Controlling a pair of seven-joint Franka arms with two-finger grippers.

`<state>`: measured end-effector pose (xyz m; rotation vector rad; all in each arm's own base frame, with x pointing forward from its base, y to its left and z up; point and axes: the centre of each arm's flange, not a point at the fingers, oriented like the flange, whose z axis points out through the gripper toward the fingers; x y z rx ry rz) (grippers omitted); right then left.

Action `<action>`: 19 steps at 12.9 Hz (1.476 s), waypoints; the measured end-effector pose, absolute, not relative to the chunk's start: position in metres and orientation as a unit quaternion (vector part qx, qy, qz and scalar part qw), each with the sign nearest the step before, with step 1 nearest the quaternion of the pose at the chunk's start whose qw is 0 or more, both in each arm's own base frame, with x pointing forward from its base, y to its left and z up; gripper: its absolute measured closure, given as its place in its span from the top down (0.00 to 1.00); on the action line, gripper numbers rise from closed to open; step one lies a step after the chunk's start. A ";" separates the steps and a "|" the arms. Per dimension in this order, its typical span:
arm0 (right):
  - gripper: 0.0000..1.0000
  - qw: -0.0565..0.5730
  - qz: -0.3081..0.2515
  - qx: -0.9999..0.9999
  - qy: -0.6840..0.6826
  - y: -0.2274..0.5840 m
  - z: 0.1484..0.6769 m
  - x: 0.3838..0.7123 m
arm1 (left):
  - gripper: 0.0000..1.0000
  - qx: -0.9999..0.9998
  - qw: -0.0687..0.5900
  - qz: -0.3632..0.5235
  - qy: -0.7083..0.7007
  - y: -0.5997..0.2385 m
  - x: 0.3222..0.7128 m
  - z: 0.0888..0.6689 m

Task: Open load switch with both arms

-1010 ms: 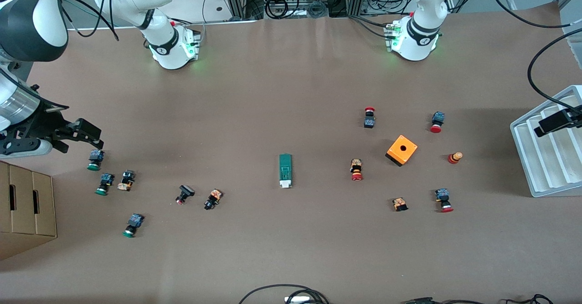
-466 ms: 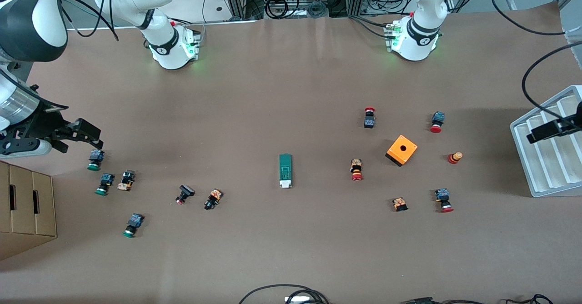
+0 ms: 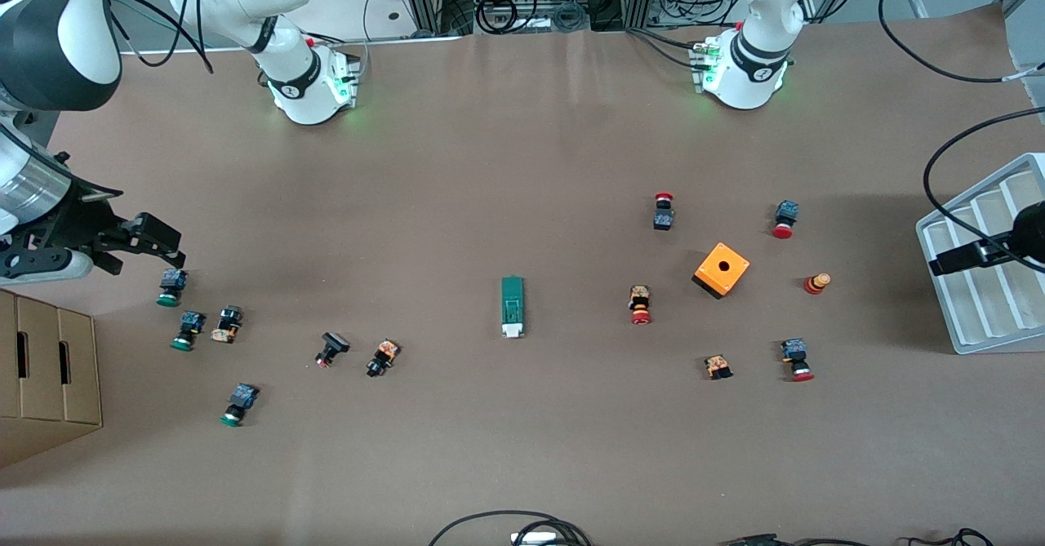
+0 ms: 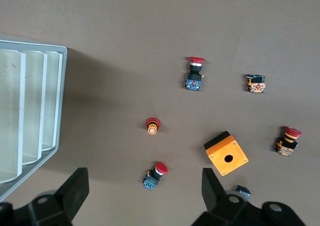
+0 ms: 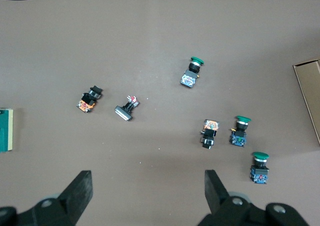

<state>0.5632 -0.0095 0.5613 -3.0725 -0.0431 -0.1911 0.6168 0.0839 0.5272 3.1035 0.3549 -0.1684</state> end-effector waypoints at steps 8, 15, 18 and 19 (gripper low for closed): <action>1.00 0.031 -0.062 -0.997 -0.014 -0.009 0.561 0.563 | 1.00 0.996 -0.016 -0.053 0.072 0.043 0.624 0.524; 1.00 0.031 -0.062 -0.997 -0.014 -0.009 0.561 0.563 | 1.00 0.999 -0.028 -0.020 0.032 -0.002 0.634 0.526; 1.00 0.031 -0.062 -0.997 -0.014 -0.009 0.561 0.563 | 1.00 1.000 -0.025 0.006 0.015 -0.023 0.646 0.510; 1.00 0.031 -0.062 -0.997 -0.014 -0.009 0.561 0.563 | 1.00 1.000 -0.024 0.010 0.004 -0.036 0.651 0.502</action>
